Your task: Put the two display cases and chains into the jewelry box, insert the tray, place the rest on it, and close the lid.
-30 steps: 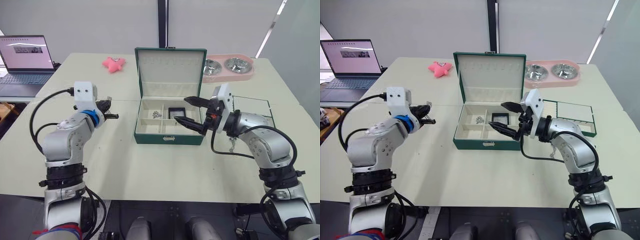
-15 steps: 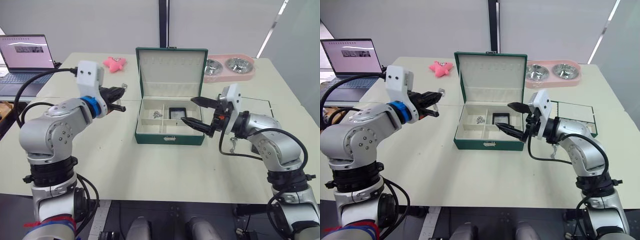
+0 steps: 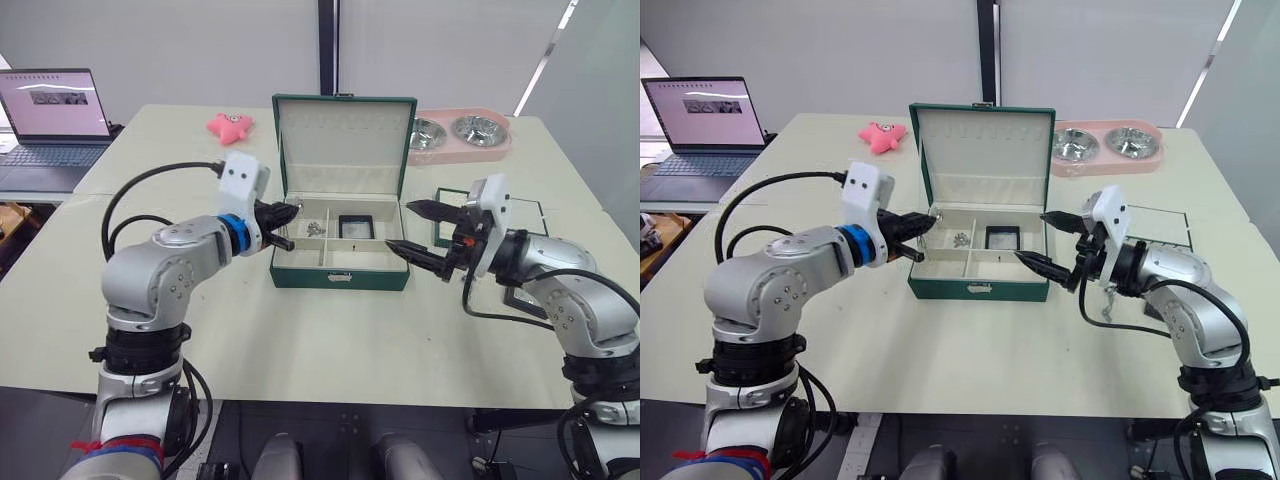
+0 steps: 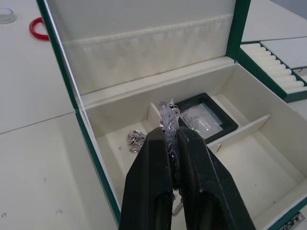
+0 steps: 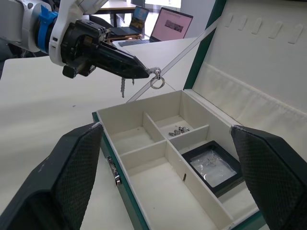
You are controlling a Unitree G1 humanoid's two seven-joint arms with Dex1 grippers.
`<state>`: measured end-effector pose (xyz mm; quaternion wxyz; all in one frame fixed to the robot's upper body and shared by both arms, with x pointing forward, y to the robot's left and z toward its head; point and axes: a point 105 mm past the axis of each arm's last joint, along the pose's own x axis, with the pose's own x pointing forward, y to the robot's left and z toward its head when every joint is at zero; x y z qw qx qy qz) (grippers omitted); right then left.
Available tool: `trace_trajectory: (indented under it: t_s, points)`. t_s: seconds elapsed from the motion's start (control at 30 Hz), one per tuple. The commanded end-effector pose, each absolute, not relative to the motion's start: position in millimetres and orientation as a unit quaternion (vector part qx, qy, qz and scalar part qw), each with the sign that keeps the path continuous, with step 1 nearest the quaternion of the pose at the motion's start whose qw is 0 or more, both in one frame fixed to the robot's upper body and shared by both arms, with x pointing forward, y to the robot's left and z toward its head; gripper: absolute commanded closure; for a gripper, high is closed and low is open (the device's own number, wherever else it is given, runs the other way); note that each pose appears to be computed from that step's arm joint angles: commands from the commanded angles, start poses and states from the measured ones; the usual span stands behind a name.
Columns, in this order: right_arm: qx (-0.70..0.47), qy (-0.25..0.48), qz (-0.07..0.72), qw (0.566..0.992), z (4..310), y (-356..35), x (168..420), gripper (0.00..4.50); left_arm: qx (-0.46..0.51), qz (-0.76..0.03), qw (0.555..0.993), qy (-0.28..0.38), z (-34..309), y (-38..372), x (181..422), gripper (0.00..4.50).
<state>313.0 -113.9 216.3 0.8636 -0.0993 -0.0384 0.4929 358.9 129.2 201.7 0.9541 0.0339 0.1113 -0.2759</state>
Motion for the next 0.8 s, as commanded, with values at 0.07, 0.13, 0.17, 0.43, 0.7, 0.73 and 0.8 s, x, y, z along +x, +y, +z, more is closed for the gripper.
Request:
trace_trajectory:
  t_s: [0.07,0.13,0.17,0.43,0.7,0.73,0.8]
  points:
    - [-0.107,-0.062,0.491,0.862,230,-117,306,0.00,0.047,-0.276,0.955,0.095,203,128,359,4.46]
    - [-0.107,-0.060,0.491,0.862,229,-117,305,0.00,0.045,-0.277,0.955,0.099,199,127,358,4.46]
    - [-0.107,-0.059,0.491,0.862,229,-117,305,0.00,0.045,-0.277,0.955,0.101,197,127,358,4.46]
    - [-0.108,-0.048,0.497,0.860,223,-116,305,0.00,0.046,-0.274,0.953,0.122,181,128,357,4.46]
    - [-0.107,-0.046,0.498,0.859,221,-116,304,0.00,0.049,-0.275,0.952,0.127,177,129,357,4.46]
    - [-0.107,-0.046,0.498,0.860,221,-116,305,0.00,0.049,-0.276,0.951,0.127,176,129,357,4.46]
    - [-0.106,-0.047,0.497,0.860,221,-115,305,0.00,0.048,-0.277,0.951,0.127,176,128,357,3.86]
